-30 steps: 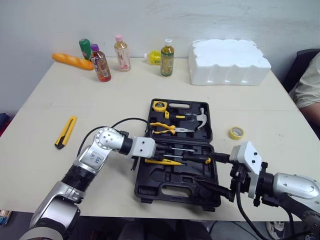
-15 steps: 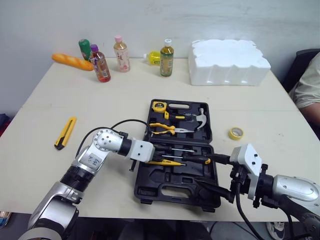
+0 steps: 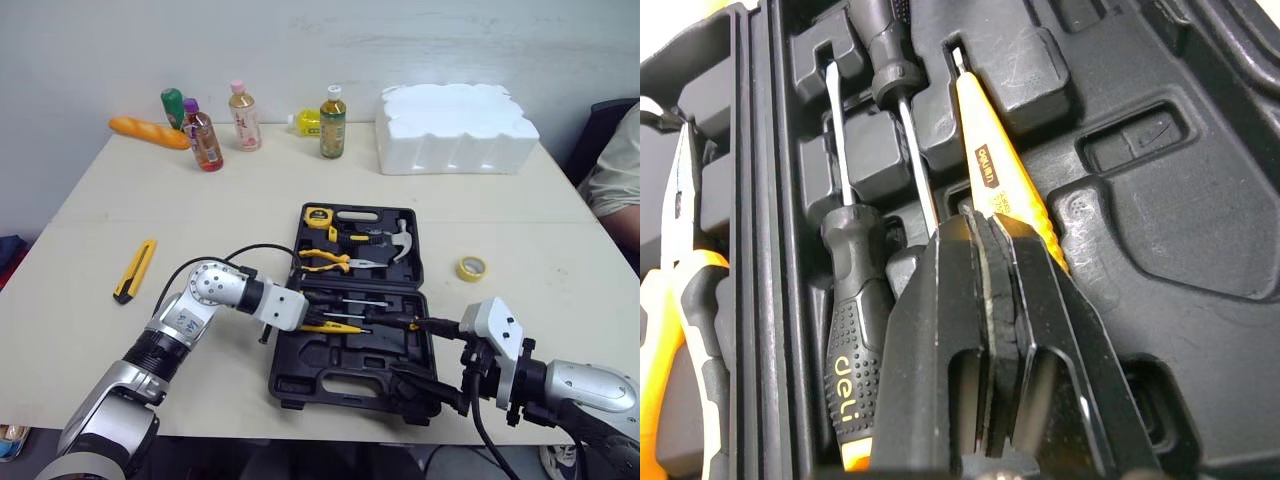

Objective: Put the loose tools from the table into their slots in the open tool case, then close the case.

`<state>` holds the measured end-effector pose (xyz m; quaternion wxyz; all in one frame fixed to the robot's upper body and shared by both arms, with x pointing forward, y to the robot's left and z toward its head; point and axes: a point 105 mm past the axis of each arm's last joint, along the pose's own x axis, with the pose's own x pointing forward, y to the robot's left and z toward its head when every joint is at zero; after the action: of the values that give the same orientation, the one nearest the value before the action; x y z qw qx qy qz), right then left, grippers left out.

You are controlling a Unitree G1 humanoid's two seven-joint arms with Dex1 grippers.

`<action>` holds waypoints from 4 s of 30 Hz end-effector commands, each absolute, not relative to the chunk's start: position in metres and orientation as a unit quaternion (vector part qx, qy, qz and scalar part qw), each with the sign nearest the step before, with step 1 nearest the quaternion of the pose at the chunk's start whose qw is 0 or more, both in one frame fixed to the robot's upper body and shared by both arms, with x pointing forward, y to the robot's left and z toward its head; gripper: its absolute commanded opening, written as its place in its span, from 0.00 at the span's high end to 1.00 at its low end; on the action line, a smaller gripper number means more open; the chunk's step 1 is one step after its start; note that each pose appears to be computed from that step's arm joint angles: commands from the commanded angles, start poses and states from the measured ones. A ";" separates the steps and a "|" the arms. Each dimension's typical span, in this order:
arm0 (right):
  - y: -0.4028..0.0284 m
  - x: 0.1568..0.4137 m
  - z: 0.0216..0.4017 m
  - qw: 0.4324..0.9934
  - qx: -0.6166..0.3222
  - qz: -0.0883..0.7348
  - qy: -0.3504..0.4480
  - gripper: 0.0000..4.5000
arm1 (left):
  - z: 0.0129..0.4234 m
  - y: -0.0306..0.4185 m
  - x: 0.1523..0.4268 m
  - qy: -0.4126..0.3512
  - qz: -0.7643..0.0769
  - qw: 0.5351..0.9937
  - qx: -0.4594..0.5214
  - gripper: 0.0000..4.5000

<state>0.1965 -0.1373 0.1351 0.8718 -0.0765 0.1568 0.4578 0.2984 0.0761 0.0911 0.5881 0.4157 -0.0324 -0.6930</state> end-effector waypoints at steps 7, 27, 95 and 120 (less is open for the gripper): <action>-0.131 0.194 0.145 0.872 -0.085 0.463 0.131 0.00 | 0.061 0.095 0.289 0.082 -0.722 0.583 0.365 0.99; -0.132 0.198 0.147 0.868 -0.084 0.471 0.129 0.00 | 0.129 0.078 0.288 0.039 -0.742 0.614 0.267 0.99; -0.152 0.195 0.155 0.893 -0.072 0.426 0.124 0.00 | 0.143 0.080 0.306 0.027 -0.691 0.714 0.108 0.54; -0.366 0.219 0.167 0.966 -0.109 0.156 0.173 0.00 | 0.113 0.389 0.200 0.129 -0.087 0.986 -0.054 0.00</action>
<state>0.2164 -0.3625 0.1568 0.9642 -0.0915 0.1905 0.1601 0.2002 0.3811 0.0976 0.9792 -0.0662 0.1612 -0.1040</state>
